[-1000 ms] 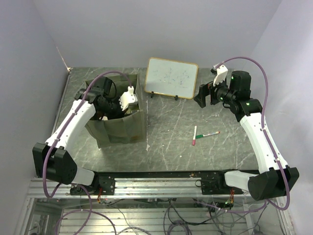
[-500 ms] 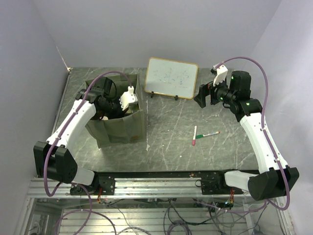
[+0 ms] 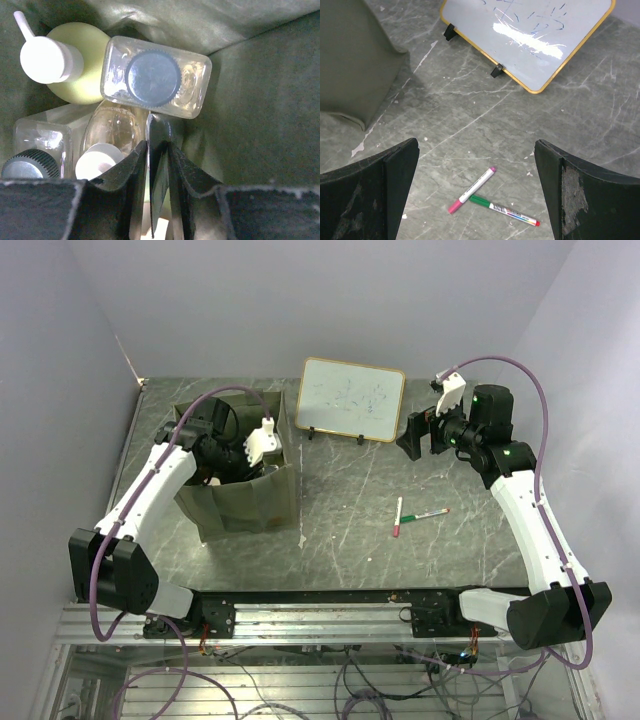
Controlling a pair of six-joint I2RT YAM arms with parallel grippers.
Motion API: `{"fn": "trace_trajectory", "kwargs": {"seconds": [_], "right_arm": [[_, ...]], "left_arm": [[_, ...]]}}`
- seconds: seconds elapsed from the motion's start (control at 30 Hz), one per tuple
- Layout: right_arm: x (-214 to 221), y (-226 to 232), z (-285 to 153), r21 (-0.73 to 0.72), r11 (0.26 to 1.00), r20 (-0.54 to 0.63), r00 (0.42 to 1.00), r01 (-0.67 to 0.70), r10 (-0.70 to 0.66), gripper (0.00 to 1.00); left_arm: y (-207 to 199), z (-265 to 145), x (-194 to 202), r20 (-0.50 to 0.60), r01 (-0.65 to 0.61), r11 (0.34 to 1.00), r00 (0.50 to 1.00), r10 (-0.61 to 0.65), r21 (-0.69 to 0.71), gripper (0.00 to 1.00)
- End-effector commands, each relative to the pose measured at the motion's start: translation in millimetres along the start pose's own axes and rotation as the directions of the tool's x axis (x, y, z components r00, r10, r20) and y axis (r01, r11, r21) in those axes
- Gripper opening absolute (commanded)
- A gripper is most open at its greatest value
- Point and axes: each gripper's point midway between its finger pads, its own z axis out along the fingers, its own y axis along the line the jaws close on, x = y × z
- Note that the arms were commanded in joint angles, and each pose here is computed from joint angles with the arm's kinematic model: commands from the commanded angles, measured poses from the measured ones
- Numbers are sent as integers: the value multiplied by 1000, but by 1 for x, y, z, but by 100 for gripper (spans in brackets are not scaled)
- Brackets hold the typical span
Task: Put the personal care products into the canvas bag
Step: Place the care product in the canvas bag.
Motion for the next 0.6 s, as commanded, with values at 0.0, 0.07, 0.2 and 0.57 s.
{"fn": "trace_trajectory", "kwargs": {"seconds": [0.0, 0.07, 0.2, 0.57], "right_arm": [[-4, 1, -4, 6, 1000, 24, 999, 22, -22, 100], [-4, 1, -4, 2, 1000, 23, 1000, 20, -20, 100], [-5, 2, -3, -4, 1000, 25, 1000, 17, -17, 100], [-10, 1, -5, 5, 1000, 36, 999, 11, -11, 100]], "left_arm": [[0, -13, -12, 22, -39, 999, 999, 40, -20, 34], [-1, -16, -14, 26, -40, 999, 999, 41, -22, 36], [0, -22, -16, 26, -48, 998, 998, 49, -32, 41], [2, -50, -36, 48, -72, 994, 996, 76, -79, 71]]}}
